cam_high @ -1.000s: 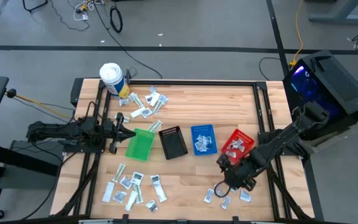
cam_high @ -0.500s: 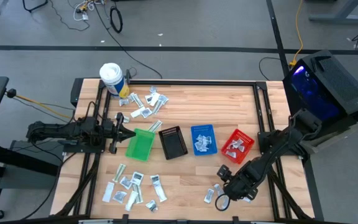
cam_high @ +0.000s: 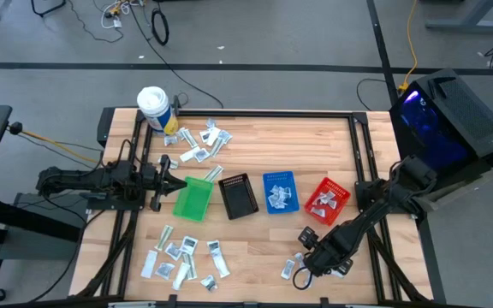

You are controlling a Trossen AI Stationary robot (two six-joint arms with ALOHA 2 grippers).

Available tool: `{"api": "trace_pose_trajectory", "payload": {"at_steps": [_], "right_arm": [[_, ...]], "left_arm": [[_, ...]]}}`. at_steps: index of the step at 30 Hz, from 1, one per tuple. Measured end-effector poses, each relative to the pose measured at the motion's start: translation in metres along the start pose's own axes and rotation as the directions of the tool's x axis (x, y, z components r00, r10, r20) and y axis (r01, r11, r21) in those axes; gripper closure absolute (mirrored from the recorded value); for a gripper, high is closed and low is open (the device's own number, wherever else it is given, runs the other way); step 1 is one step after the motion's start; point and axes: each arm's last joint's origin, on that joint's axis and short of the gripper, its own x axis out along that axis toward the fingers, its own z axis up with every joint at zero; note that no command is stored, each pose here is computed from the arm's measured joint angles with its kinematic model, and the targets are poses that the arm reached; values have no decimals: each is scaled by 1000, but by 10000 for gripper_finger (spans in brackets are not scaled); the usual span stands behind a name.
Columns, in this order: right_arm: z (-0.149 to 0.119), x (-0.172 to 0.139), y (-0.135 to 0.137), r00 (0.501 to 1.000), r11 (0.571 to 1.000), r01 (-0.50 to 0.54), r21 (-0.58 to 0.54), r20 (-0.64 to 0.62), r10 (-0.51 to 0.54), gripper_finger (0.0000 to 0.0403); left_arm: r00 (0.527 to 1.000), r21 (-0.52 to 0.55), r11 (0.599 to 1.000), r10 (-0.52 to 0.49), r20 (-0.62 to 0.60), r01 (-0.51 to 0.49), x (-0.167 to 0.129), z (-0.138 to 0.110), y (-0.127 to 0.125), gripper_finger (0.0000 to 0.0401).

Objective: Pick & Place First Aid Supplies
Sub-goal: Put the alcohol pad into the blue basket

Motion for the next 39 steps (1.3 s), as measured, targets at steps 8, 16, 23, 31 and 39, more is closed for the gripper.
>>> {"api": "trace_pose_trajectory", "payload": {"at_steps": [8,16,23,31,39], "right_arm": [[1,7,-1,1000,1000,2,26,-22,-2,99],[0,7,-1,1000,999,3,47,-27,-2,149],[0,7,-1,1000,999,2,49,-30,0,199],[0,7,-1,999,999,0,49,-32,1,232],[-1,7,0,1000,999,-1,49,-31,2,245]], "left_arm": [[1000,0,1000,0,0,0,0,0,0,369],[1000,0,1000,0,0,0,0,0,0,369],[1000,0,1000,0,0,0,0,0,0,369],[1000,0,1000,0,0,0,0,0,0,369],[1000,0,1000,0,0,0,0,0,0,369]]}}
